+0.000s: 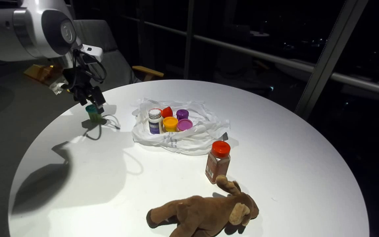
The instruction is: Put the objects on the table into the plastic bag.
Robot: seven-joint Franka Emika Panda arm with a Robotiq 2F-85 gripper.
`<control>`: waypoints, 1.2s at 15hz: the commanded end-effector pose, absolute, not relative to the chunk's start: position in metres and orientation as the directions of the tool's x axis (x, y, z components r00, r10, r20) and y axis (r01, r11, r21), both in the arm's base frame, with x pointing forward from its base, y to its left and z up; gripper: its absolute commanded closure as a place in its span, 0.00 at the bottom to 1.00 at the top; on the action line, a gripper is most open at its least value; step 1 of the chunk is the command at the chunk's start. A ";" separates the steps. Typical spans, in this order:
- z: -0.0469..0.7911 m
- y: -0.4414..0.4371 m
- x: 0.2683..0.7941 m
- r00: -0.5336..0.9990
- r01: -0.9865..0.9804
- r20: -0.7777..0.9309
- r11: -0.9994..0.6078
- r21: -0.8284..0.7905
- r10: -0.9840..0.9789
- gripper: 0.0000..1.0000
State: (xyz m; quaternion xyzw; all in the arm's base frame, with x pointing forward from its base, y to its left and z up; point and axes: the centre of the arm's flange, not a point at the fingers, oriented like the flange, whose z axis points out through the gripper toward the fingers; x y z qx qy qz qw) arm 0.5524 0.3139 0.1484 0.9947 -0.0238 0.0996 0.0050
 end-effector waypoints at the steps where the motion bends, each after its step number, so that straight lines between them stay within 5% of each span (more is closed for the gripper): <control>1: 0.132 0.328 0.569 0.965 -0.039 0.259 -0.999 0.007 -0.036 0.00; 2: 0.128 0.329 0.571 0.966 -0.036 0.258 -0.999 0.010 -0.032 0.00; 3: 0.126 0.330 0.570 0.966 -0.035 0.258 -0.999 0.015 -0.030 0.23; 11: 0.146 0.321 0.572 0.959 -0.077 0.276 -0.995 0.059 -0.058 0.78; 18: 0.210 0.236 0.657 0.848 -0.314 0.481 -0.942 0.119 -0.222 0.78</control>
